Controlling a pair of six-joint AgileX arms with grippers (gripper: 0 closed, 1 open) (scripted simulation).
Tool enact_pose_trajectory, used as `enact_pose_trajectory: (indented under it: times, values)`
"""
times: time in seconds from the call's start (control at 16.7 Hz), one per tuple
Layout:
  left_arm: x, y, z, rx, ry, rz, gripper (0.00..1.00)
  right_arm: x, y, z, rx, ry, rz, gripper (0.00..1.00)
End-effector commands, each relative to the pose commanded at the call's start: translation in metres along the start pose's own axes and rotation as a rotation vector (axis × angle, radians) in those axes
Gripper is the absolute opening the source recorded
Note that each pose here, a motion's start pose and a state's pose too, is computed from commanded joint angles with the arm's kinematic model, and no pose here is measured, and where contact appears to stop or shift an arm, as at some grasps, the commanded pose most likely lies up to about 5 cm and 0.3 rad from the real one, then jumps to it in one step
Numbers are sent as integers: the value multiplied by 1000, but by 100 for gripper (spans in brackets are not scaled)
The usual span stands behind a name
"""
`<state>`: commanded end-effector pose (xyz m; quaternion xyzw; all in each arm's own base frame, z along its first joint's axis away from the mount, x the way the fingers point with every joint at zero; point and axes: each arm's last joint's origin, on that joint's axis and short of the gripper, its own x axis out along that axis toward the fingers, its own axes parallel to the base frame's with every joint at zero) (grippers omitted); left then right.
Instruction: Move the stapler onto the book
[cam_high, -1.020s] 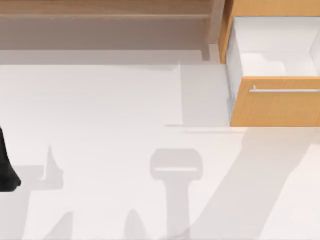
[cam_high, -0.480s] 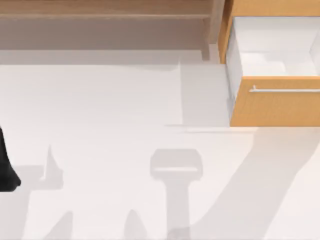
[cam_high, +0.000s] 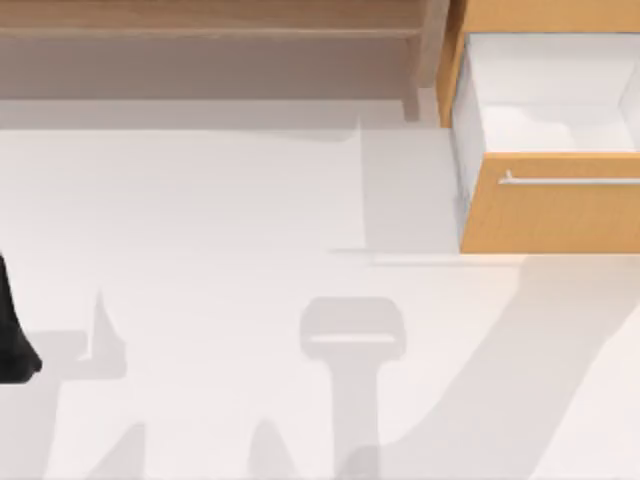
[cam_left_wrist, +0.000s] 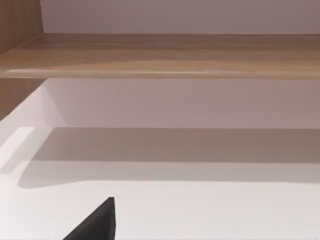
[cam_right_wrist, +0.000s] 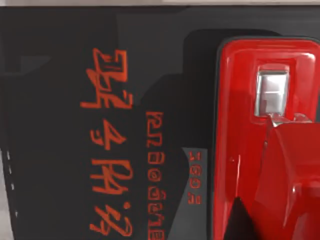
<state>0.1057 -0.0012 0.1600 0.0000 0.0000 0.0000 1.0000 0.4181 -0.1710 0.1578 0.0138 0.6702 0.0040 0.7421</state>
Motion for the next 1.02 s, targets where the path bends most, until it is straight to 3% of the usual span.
enact_pose_trajectory:
  times: [0.66,1.02]
  values:
    - [0,0,0,0,0,0,100,0,0,0,0,0,0,98]
    - [0,0,0,0,0,0,100,0,0,0,0,0,0,100]
